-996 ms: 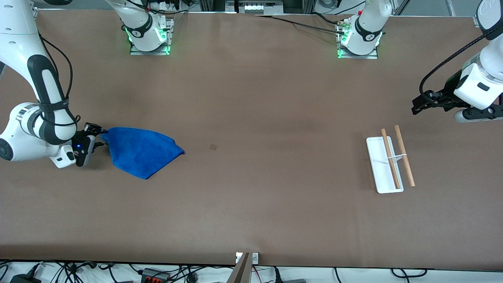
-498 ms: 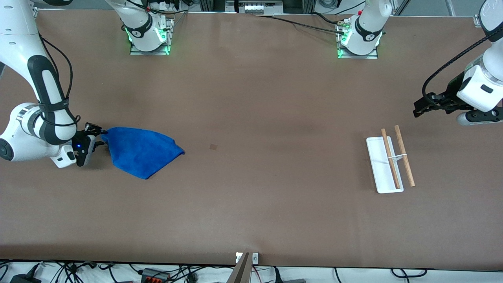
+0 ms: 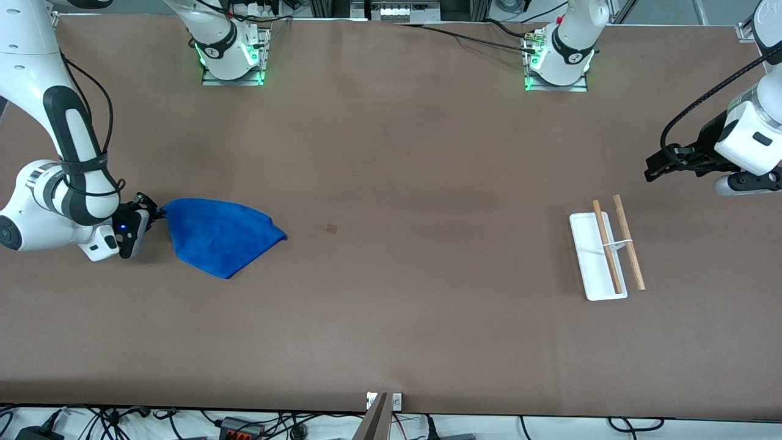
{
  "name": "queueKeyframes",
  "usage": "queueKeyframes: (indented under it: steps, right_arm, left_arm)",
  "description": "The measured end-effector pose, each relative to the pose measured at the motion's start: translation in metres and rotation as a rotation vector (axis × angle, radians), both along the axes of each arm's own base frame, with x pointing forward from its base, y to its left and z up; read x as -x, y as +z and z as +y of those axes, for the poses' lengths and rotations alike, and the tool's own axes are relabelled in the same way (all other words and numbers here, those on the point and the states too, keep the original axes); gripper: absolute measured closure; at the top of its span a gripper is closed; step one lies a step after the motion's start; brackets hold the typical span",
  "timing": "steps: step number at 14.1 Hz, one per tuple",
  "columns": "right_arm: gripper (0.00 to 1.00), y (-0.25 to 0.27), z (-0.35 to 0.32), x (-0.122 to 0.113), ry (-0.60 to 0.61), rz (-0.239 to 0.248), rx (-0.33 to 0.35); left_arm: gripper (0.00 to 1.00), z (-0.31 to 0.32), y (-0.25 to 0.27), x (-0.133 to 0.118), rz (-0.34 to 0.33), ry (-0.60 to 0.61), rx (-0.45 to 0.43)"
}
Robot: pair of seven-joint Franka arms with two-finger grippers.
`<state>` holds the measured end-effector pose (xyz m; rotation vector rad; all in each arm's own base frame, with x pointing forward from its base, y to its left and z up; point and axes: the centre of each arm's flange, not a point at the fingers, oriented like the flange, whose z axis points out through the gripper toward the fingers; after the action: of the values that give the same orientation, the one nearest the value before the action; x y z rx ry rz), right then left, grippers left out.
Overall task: Pass towel and hang on rack
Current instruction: 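Close the right gripper on the towel corner, then lift the towel with the right gripper toward the table middle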
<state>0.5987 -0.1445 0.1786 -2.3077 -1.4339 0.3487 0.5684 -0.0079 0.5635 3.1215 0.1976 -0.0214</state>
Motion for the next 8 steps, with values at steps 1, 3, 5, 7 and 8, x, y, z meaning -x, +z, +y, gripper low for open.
queueKeyframes:
  steps: [1, 3, 5, 7, 8]
  right_arm:
    - [0.98, 0.000, 0.000, 0.000, 0.000, 0.000, 0.000]
    - [0.98, 0.003, 0.000, -0.003, 0.001, -0.009, 0.001]
    - [0.98, 0.023, 0.003, -0.014, -0.018, -0.037, -0.020]
    - [0.98, 0.069, 0.013, -0.028, -0.054, -0.047, -0.057]
    - [0.98, 0.100, 0.022, -0.034, -0.070, -0.041, -0.061]
  left_arm:
    - [0.00, 0.000, 0.000, -0.001, 0.001, 0.000, 0.000]
    - [0.00, 0.000, -0.001, -0.001, 0.001, 0.000, 0.000]
    - [0.00, 0.000, -0.001, -0.001, 0.001, -0.001, 0.000]
    - [0.00, 0.000, -0.001, -0.001, 0.002, -0.001, 0.000]
    - [0.00, 0.000, -0.001, -0.001, 0.002, -0.001, 0.001]
